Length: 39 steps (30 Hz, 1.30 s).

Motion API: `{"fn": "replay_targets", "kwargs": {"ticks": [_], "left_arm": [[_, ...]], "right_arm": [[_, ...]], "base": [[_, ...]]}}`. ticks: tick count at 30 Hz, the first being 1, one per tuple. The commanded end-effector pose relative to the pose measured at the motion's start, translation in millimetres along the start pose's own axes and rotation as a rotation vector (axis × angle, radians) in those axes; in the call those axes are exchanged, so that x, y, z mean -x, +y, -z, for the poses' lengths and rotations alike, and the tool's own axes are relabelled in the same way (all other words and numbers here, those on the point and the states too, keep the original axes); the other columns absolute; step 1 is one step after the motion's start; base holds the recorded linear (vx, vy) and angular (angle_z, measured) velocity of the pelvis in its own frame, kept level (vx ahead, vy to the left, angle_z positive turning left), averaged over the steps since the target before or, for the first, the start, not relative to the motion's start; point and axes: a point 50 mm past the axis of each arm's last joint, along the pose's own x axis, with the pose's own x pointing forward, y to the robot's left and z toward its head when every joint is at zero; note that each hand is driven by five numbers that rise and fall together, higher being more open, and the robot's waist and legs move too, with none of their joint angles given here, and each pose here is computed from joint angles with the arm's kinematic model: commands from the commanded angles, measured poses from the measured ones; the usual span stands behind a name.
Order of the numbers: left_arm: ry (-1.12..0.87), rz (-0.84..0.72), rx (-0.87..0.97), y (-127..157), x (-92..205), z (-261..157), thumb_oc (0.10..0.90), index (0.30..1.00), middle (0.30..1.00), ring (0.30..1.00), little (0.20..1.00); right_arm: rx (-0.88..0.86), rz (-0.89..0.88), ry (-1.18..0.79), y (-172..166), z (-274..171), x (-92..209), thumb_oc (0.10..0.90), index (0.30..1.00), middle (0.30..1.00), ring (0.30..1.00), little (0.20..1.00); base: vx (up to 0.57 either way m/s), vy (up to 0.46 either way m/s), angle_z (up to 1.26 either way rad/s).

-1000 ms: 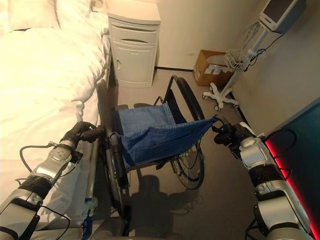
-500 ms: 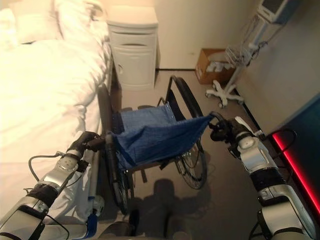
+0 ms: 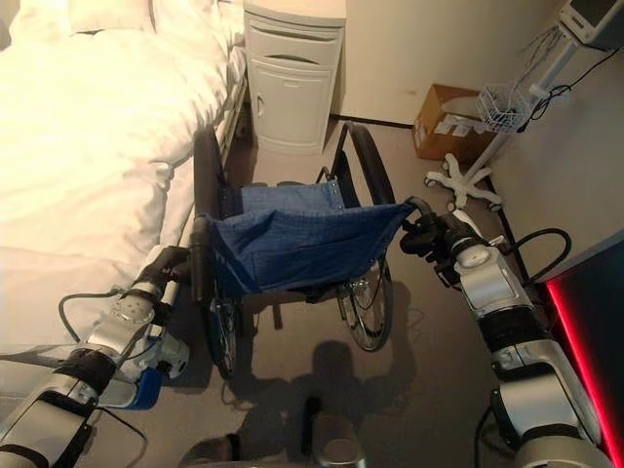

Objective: Push the wheelchair next to the bed

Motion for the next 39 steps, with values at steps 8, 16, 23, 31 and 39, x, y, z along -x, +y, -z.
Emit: {"fn": "replay_targets", "kwargs": {"ticks": [8, 16, 23, 31, 39], "left_arm": [[-0.262, -0.058, 0.074, 4, -4, -56, 0.400, 0.300, 0.300, 0.300, 0.300], [-0.300, -0.053, 0.050, 10, -1, -60, 0.400, 0.300, 0.300, 0.300, 0.300], [-0.236, -0.087, 0.044, 24, 0, -45, 0.400, 0.300, 0.300, 0.300, 0.300], [-0.230, -0.131, 0.005, 34, -6, -59, 0.400, 0.300, 0.300, 0.300, 0.300], [-0.237, -0.146, 0.018, 37, -10, -66, 0.400, 0.300, 0.300, 0.300, 0.300]], "right_arm": [[0.115, -0.264, -0.023, 75, 5, -6, 0.400, 0.300, 0.300, 0.300, 0.300], [0.096, -0.245, -0.038, 85, -5, -8, 0.400, 0.300, 0.300, 0.300, 0.300], [0.084, -0.315, -0.034, 88, 6, -3, 0.400, 0.300, 0.300, 0.300, 0.300], [0.024, -0.323, -0.059, 94, -5, -5, 0.400, 0.300, 0.300, 0.300, 0.300], [-0.003, -0.310, -0.092, 98, -16, -8, 0.400, 0.300, 0.300, 0.300, 0.300]], "base": [[0.14, -0.045, 0.18], [0.29, 0.082, -0.26], [0.21, 0.216, -0.87], [0.08, 0.106, 0.23], [0.03, 0.062, -0.12]]}}
